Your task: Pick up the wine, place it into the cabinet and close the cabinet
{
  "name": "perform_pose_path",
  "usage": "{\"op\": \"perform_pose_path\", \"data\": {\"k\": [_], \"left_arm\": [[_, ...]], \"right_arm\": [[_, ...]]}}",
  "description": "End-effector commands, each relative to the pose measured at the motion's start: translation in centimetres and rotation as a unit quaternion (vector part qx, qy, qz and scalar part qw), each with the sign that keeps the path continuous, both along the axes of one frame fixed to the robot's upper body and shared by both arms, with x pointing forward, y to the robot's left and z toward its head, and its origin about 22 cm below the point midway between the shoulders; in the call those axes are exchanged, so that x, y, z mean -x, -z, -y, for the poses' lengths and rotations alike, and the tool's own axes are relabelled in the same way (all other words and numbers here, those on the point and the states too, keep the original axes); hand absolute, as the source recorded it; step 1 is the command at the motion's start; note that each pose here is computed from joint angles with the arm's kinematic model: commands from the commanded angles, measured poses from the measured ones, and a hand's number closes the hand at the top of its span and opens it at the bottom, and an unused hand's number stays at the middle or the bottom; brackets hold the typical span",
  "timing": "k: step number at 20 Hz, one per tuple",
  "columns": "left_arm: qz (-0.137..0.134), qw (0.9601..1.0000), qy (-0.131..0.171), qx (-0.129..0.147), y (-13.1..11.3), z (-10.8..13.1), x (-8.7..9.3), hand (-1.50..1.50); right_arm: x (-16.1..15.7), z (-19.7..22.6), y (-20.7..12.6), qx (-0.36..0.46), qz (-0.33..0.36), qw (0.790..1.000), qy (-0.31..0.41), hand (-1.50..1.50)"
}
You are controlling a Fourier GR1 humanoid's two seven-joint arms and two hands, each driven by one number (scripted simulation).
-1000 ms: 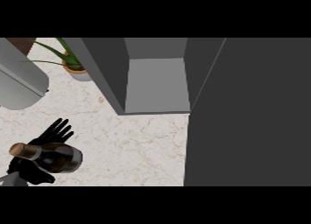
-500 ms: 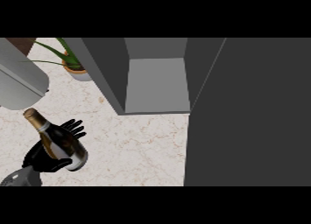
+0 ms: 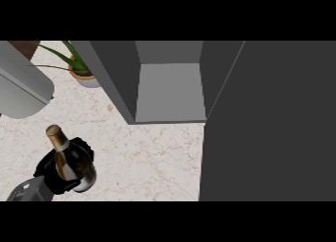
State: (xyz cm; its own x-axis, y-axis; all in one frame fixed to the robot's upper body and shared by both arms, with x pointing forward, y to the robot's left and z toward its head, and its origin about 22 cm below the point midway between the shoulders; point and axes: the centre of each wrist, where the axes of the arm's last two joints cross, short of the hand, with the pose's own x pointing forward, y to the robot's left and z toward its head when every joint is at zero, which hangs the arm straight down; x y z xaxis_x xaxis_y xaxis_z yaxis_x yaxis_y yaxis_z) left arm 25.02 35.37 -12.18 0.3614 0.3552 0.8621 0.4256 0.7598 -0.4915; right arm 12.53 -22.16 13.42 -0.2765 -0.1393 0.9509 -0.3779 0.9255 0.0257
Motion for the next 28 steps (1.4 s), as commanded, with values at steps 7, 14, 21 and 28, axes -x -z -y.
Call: {"op": "perform_pose_path", "data": {"k": [7, 14, 21, 28], "left_arm": [[0.166, 0.9459, -0.258, -0.106, -0.1, 2.6, 1.6, 1.5], [0.233, 0.9103, -0.268, -0.212, -0.8, 6.6, 0.6, 1.5], [0.214, 0.9118, -0.267, -0.227, -3.7, 10.9, -1.2, 1.5], [0.204, 0.9129, -0.251, -0.249, -7.6, 15.0, -3.9, 1.5]], "right_arm": [[1.4, 0.4, -2.0, -0.004, 0.015, 1.0, 0.011, -1.5], [1.8, 0.6, -2.5, -0.009, 0.022, 1.0, 0.004, -1.5], [2.0, 0.0, -2.9, 0.001, 0.008, 1.0, 0.008, -1.5], [3.2, 0.4, -1.8, -0.003, -0.002, 1.0, 0.016, -1.5]]}}
